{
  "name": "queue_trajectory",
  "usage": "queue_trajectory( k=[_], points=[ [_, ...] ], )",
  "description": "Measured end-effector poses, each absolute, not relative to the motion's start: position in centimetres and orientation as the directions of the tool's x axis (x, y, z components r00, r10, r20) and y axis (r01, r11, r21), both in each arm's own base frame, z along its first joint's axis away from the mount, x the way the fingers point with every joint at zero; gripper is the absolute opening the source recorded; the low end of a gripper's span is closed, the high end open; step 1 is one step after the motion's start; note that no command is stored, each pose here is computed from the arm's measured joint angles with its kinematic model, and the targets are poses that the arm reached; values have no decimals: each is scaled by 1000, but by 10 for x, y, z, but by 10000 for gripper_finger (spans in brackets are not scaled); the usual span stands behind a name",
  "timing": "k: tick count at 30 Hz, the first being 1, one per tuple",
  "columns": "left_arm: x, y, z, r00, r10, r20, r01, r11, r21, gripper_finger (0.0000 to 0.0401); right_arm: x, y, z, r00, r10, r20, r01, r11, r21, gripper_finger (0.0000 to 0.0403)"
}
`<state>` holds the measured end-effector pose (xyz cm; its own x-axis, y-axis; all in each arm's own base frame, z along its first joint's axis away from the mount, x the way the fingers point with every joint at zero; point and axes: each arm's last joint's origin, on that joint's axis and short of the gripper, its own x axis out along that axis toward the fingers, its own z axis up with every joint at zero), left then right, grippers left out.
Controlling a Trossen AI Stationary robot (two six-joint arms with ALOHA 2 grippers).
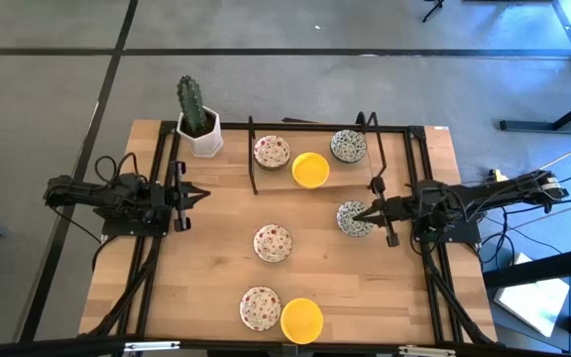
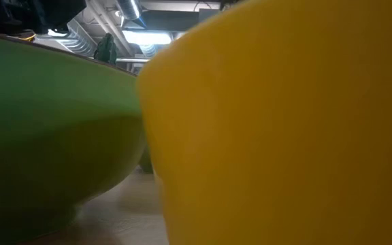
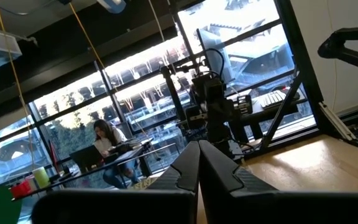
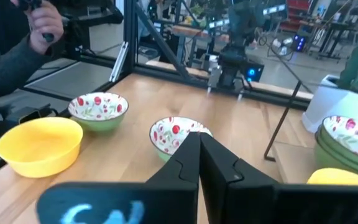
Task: Pick & Place Mini bowls
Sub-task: Stack the blue patterned bowl on the blue patterned bowl on the shelf
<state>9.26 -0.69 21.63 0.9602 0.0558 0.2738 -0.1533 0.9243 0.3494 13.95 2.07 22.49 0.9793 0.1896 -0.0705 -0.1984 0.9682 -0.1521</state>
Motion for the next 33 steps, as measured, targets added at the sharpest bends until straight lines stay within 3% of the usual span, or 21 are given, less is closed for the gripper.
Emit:
queue_trajectory(
  k=[11,17,26,33],
  points=[
    [93,-6,216,959,81,272,-151,957,248,2,140,21,222,977,186,-103,-200,969,-147,5],
    [93,-5,217,955,120,272,-191,949,251,5,140,14,224,991,-27,-133,23,999,-32,5],
    [93,-5,216,956,124,267,-199,940,276,3,134,13,231,940,-54,-337,78,995,59,5],
    [93,-5,216,956,123,268,-199,940,276,7,128,20,235,772,-35,-634,169,974,152,5]
  ],
)
